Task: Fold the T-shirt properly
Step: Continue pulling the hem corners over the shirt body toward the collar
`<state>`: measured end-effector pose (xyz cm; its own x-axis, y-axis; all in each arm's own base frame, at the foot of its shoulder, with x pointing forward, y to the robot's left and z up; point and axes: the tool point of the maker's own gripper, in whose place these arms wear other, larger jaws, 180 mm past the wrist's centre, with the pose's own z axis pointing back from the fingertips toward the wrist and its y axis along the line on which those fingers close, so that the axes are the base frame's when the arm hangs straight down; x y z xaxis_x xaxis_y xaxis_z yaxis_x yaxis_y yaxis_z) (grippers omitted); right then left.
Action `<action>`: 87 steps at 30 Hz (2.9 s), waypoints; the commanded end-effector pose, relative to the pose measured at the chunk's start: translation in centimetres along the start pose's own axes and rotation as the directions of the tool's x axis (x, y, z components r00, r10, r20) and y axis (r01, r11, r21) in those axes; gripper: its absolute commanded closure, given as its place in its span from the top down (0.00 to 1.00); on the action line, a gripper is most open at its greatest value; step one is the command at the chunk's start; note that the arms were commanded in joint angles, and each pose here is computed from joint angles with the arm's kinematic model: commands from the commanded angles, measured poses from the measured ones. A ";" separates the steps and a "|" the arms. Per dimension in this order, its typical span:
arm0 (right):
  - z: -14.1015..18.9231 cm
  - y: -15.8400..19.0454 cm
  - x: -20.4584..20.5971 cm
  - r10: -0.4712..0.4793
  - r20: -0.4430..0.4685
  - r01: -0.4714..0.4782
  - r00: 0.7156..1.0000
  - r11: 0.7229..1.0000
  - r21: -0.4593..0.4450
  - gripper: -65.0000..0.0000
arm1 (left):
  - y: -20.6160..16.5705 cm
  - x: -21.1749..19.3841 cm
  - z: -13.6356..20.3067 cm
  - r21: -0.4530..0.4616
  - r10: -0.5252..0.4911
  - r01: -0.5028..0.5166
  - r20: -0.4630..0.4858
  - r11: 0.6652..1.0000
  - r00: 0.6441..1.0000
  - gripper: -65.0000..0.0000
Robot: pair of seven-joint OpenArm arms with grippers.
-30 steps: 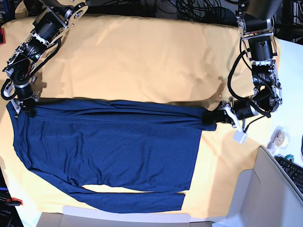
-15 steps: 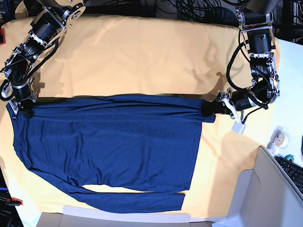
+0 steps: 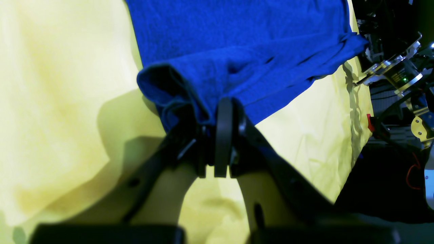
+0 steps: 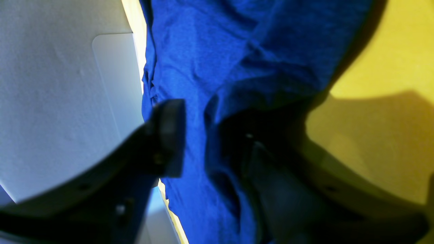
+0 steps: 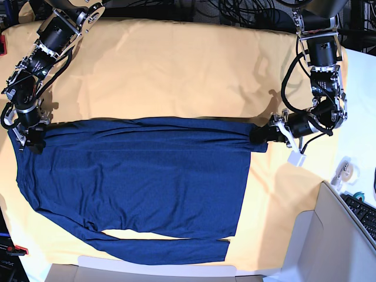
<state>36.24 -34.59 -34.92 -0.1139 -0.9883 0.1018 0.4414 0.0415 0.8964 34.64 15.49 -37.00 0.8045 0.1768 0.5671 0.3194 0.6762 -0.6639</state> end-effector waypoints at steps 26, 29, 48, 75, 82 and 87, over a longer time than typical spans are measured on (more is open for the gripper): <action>0.1 6.8 3.3 0.294 0.081 -0.298 0.952 0.954 0.036 0.58 | 0.1 0.4 0.8 -0.002 -0.003 0.003 0.033 1.000 0.999 0.35; 0.5 7.5 3.4 0.358 0.101 -0.362 0.928 0.932 0.022 0.58 | 0.0 0.3 0.7 -0.004 -0.001 0.001 0.033 1.000 0.999 0.35; 5.1 -1.1 7.1 0.151 0.111 -0.144 0.982 0.987 -0.069 0.58 | 0.2 -0.7 0.7 -0.002 0.011 -0.011 0.015 1.000 1.000 0.35; 1.5 -2.8 9.3 0.119 0.215 -0.075 0.969 0.976 -0.203 0.58 | 0.2 -0.7 0.8 -0.002 0.010 -0.010 0.014 1.000 1.000 0.35; 1.0 -3.9 9.7 0.108 0.217 -0.058 0.970 0.973 -0.225 0.50 | 0.7 -0.4 0.8 0.024 0.065 -0.065 0.021 0.998 0.998 0.36; 0.9 -3.9 9.5 0.105 0.214 -0.056 0.971 0.973 -0.222 0.13 | 0.9 -0.3 0.8 0.035 0.106 -0.107 0.029 0.994 0.994 0.36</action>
<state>32.10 -43.42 -38.17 -0.2495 -0.9278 0.2775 0.6502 0.0518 0.7580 32.91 16.02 -39.15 0.8505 0.2487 0.4634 0.1857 0.6825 -0.7070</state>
